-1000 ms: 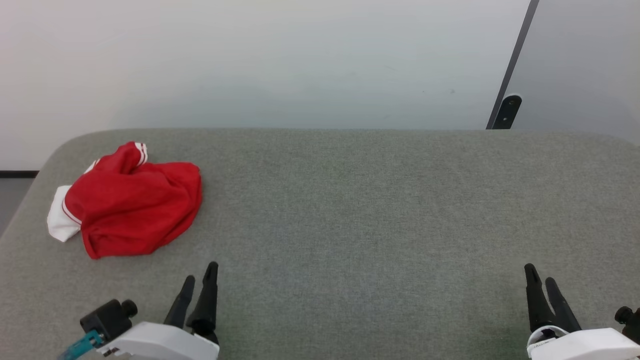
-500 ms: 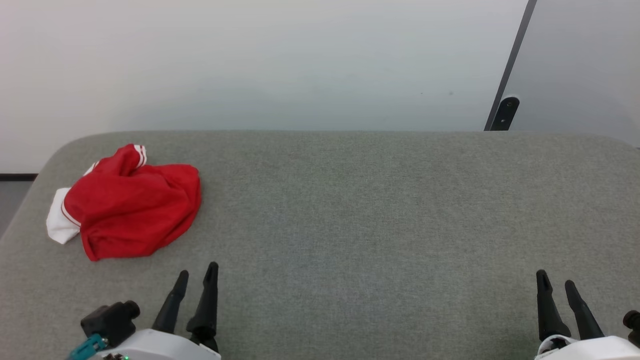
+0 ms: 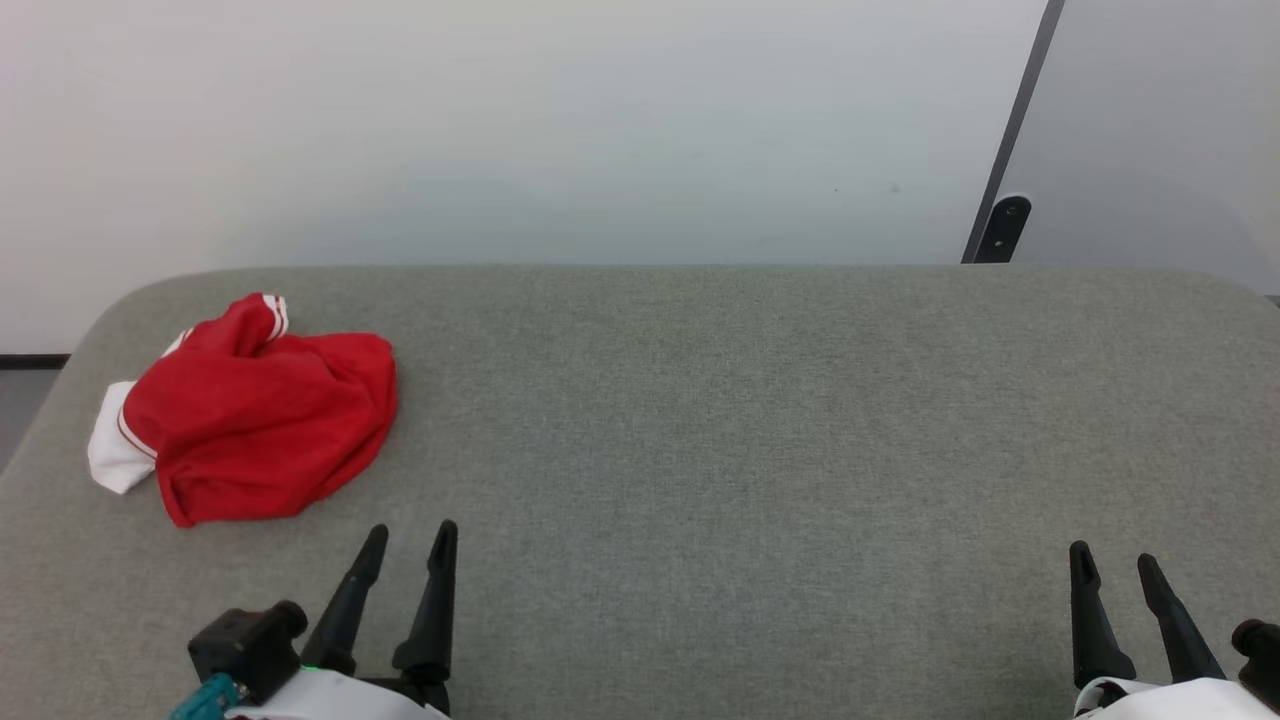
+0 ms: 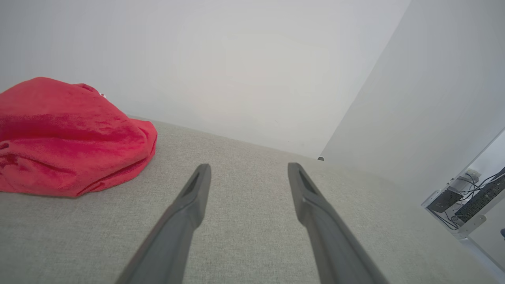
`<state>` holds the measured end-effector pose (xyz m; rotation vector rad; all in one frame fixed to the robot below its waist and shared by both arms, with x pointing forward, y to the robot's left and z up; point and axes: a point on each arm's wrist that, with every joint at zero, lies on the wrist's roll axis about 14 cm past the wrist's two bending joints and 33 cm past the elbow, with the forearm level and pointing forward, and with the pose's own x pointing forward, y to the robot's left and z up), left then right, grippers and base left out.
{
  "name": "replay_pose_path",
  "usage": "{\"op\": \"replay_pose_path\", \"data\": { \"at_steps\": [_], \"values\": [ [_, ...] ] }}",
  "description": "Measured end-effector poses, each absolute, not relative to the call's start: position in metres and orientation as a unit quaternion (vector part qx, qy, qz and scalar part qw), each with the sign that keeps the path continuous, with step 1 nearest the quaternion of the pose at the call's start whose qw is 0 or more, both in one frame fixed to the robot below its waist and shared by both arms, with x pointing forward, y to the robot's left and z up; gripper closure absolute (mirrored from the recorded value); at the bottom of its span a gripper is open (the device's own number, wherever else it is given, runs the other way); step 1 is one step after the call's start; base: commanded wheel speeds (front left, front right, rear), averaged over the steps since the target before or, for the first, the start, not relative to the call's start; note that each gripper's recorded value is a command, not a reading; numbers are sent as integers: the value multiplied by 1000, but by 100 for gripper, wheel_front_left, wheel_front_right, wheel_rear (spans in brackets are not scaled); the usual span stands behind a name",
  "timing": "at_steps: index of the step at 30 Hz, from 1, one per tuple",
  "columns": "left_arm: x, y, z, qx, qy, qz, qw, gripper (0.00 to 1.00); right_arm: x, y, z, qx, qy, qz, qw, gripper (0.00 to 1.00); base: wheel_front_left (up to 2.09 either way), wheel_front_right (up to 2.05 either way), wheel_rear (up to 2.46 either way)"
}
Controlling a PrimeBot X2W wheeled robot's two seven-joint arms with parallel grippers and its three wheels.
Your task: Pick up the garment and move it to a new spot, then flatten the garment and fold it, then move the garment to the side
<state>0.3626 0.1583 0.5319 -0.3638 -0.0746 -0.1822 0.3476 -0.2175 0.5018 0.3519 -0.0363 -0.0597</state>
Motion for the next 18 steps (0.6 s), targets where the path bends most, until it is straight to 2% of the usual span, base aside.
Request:
{"op": "replay_pose_path", "data": {
  "at_steps": [18],
  "values": [
    [358,144,544,-98,-71,-123,985,0,343,-214,509,86,-32,-16,996,0,0,0,0]
  ]
}}
